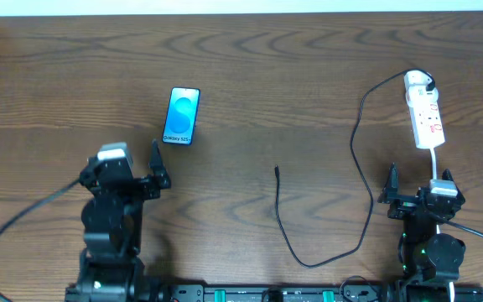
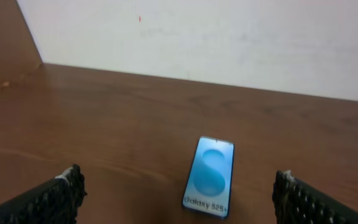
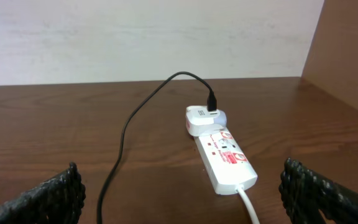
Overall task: Plug charger to phone and switch on socket
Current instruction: 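Move the left gripper forward over the blue phone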
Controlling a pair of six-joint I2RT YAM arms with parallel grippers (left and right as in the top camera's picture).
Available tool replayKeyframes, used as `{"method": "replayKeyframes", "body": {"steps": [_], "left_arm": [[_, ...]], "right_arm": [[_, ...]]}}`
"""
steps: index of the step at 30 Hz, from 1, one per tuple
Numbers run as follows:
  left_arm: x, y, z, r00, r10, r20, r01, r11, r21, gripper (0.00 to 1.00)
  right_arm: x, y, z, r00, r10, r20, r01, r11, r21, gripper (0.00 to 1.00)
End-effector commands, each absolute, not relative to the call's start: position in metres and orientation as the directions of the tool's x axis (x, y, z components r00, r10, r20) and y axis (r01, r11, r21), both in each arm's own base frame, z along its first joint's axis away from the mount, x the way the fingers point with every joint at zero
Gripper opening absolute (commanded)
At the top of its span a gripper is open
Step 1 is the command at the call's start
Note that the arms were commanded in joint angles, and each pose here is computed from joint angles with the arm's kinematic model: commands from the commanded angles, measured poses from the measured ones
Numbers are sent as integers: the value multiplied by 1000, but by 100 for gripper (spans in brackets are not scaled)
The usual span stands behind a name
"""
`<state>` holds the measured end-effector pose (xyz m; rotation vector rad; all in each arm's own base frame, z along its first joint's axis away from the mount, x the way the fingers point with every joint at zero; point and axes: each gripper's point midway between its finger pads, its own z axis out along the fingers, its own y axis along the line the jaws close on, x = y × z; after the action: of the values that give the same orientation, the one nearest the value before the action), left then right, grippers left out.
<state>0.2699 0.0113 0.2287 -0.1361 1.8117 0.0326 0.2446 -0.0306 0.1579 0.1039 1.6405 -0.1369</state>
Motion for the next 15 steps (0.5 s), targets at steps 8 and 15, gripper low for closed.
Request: {"method": "replayKeyframes", "body": {"steps": [8, 15], "left_arm": [[311, 10, 256, -450, -39, -892, -107, 994, 10, 98], [338, 4, 251, -617, -32, -786, -81, 996, 23, 98]], "right_arm": [[244, -29, 159, -72, -31, -997, 143, 989, -41, 99], [244, -29, 159, -72, -31, -997, 143, 989, -41, 99]]}}
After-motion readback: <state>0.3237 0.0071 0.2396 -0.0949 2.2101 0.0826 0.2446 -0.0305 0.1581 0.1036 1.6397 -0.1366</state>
